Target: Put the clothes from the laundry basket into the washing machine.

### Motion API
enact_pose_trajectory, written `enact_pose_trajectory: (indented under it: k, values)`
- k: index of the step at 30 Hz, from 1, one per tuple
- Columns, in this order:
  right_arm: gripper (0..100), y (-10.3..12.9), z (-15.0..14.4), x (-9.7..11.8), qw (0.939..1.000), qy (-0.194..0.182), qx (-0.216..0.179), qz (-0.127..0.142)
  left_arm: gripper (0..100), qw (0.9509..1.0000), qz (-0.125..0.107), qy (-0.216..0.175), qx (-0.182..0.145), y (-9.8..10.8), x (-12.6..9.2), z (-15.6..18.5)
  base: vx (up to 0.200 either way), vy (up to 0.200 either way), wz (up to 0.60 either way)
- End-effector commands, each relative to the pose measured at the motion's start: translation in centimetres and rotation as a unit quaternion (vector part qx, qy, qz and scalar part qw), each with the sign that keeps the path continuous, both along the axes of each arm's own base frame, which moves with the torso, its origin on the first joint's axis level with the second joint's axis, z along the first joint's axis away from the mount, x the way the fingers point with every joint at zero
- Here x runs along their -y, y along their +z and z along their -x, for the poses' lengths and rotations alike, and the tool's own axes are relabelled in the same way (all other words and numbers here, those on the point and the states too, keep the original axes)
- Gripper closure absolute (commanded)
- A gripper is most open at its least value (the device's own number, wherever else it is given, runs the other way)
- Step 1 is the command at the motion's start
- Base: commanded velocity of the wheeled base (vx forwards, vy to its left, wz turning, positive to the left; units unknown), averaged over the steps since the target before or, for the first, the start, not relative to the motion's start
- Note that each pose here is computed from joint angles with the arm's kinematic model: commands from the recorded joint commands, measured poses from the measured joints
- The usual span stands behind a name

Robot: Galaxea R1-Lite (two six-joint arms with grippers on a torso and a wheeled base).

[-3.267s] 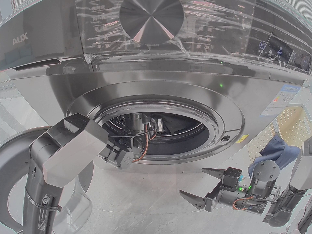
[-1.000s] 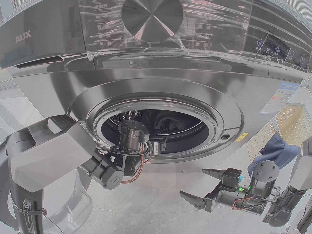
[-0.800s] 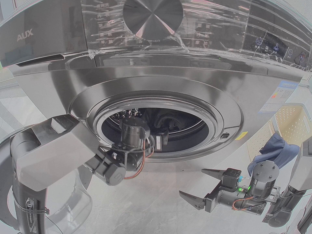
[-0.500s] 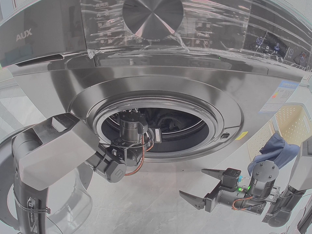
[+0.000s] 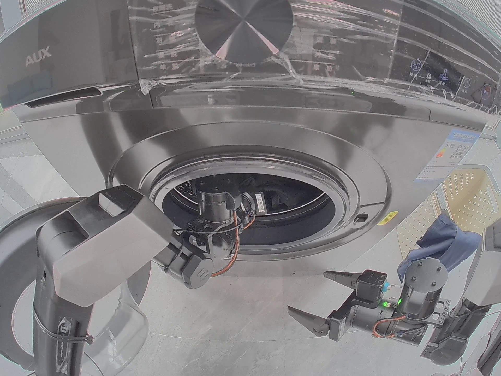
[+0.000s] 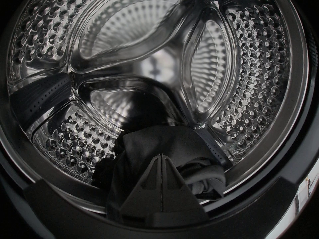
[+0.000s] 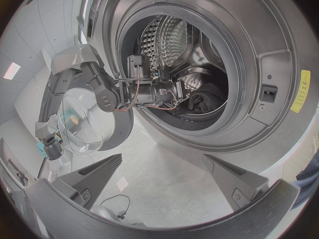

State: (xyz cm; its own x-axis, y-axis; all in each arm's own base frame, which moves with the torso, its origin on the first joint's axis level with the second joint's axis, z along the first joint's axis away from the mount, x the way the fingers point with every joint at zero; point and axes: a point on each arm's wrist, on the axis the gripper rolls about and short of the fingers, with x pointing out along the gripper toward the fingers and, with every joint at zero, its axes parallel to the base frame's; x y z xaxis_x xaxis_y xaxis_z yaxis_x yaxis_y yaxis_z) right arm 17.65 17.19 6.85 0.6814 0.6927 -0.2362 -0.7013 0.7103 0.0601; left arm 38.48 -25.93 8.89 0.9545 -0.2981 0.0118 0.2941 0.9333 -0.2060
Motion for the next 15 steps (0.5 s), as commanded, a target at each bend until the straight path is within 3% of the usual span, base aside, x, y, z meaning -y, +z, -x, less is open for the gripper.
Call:
enact_pose_trajectory:
  k: [1,5,6,11,15]
  values:
    - [0,0.0,-0.1,0.1,1.0000,-0.002,0.000,0.000,100,0.9999,-0.003,0.008,-0.006,-1.7,-0.1,-1.2,0.000,0.000,0.00]
    - [0,0.0,-0.1,0.1,1.0000,-0.003,0.000,0.000,100,0.9998,-0.010,0.009,-0.013,-1.5,-0.4,-0.8,0.000,0.000,0.00]
    - [0,0.0,-0.1,0.1,1.0000,-0.003,0.000,0.000,0,0.9998,-0.012,0.008,-0.012,-0.5,-0.7,-0.3,0.000,0.000,0.00]
    - [0,0.0,0.0,0.1,1.0000,-0.002,0.000,0.000,0,0.9996,-0.018,0.007,-0.022,1.6,-1.3,0.7,0.000,0.000,0.00]
    - [0,0.0,0.0,0.0,1.0000,-0.001,0.000,0.000,0,0.9989,-0.030,0.008,-0.036,1.6,-1.4,1.0,0.000,0.000,0.00]
